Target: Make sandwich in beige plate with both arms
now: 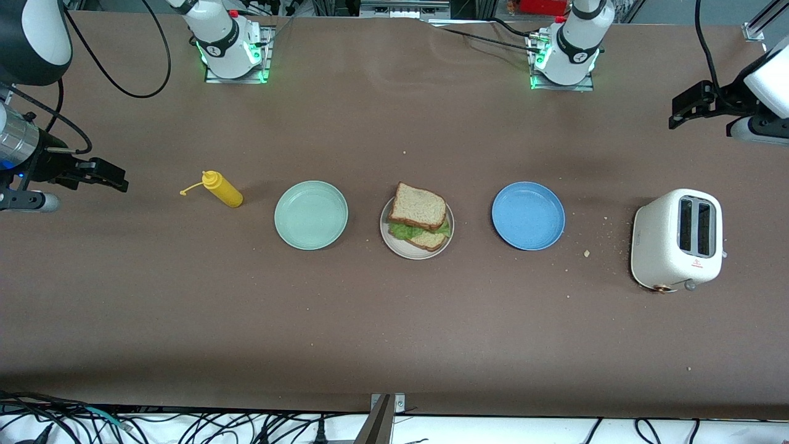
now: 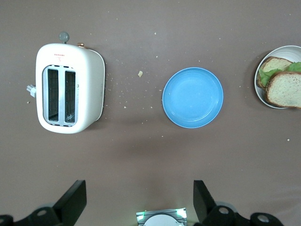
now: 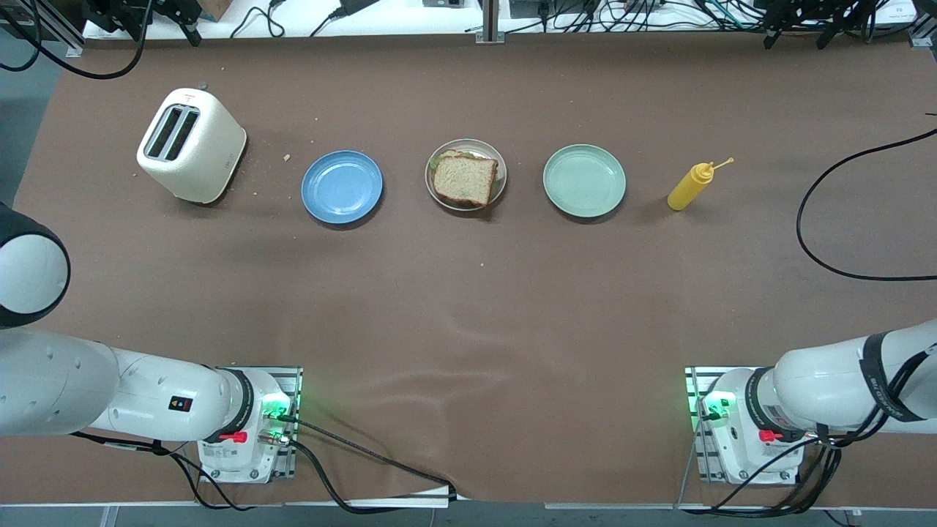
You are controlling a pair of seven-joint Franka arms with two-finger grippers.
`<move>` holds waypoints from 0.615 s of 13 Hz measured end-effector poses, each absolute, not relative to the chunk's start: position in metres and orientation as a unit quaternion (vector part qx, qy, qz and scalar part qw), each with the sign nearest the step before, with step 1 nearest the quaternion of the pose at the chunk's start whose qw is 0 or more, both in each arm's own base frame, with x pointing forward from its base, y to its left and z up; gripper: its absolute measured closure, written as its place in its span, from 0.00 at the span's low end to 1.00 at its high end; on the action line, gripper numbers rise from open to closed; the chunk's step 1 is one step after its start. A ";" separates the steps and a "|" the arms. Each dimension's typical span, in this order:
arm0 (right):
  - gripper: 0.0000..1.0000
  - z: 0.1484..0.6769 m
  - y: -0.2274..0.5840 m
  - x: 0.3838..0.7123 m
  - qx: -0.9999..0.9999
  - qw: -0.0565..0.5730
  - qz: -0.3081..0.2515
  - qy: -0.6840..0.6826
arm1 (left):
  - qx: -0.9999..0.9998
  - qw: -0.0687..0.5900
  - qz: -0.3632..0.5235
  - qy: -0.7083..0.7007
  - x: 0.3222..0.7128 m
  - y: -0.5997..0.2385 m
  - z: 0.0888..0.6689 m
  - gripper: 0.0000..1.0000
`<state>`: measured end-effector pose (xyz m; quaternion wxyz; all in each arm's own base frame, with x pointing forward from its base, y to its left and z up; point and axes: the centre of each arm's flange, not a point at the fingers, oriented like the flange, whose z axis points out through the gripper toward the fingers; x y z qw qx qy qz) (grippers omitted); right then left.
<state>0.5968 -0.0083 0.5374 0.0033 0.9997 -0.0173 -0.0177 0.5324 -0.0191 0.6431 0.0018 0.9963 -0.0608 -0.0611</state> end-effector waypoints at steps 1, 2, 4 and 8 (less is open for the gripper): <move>0.00 0.537 -0.008 0.597 1.000 0.003 -0.018 -0.017 | 0.996 0.002 -0.060 -0.061 0.532 -0.019 0.644 0.00; 0.00 0.537 -0.008 0.597 1.000 0.003 -0.018 -0.017 | 0.996 0.001 -0.060 -0.060 0.532 -0.019 0.644 0.00; 0.00 0.537 -0.008 0.597 1.000 0.003 -0.018 -0.018 | 0.997 0.001 -0.060 -0.058 0.532 -0.017 0.644 0.00; 0.00 0.537 -0.008 0.597 1.000 0.003 -0.018 -0.018 | 0.997 0.001 -0.055 -0.051 0.533 -0.010 0.645 0.00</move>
